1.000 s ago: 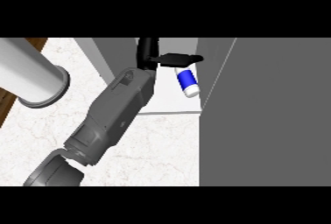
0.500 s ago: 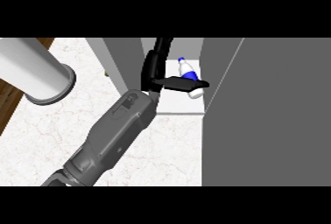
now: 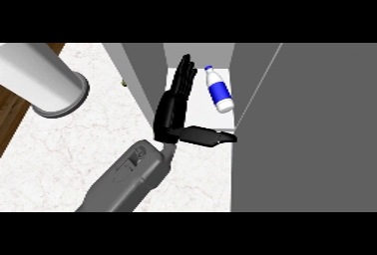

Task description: Pick up the bottled water, place it into the cabinet and close the cabinet

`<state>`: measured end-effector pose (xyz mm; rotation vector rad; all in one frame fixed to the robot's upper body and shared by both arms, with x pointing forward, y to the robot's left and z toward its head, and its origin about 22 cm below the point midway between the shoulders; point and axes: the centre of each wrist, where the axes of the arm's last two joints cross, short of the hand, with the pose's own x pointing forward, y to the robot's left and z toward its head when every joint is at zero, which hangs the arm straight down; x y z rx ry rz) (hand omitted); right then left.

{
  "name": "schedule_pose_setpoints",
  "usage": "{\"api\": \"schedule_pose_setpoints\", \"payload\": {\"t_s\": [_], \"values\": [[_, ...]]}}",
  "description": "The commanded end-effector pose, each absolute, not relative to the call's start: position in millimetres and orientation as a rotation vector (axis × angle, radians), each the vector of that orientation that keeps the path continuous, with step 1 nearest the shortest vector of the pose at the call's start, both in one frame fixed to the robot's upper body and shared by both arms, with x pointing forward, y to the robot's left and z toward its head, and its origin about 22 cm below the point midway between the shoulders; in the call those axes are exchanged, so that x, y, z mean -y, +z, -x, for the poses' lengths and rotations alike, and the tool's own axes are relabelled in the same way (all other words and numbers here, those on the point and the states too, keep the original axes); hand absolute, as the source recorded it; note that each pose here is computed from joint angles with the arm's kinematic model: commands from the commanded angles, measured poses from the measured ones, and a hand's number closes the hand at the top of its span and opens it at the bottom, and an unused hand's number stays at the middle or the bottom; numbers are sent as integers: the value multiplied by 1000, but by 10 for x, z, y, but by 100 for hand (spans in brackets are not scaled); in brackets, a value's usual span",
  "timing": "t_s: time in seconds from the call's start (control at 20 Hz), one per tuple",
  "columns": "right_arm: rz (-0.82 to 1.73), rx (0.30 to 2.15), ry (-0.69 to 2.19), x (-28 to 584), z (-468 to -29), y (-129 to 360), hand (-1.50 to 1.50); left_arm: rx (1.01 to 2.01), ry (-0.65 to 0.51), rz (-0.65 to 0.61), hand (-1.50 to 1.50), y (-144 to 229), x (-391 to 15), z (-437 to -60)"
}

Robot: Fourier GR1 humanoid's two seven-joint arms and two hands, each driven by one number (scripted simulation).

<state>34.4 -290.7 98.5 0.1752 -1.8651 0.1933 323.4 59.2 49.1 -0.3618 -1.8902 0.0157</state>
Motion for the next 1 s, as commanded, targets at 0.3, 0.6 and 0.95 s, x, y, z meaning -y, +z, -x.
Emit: {"api": "schedule_pose_setpoints", "payload": {"t_s": [0.3, 0.6, 0.95], "values": [[-329, 1780, 439, 2742, -362, 1327, 150, 1867, 63, 392, -150, 360, -992, -2482], [-440, 1758, 560, 2565, -397, 1455, 150, 1859, 86, 384, -150, 348, -1338, -2211], [-557, 1679, 603, 2316, -363, 1510, 150, 1890, 109, 338, -150, 407, -1665, -1961]]}}
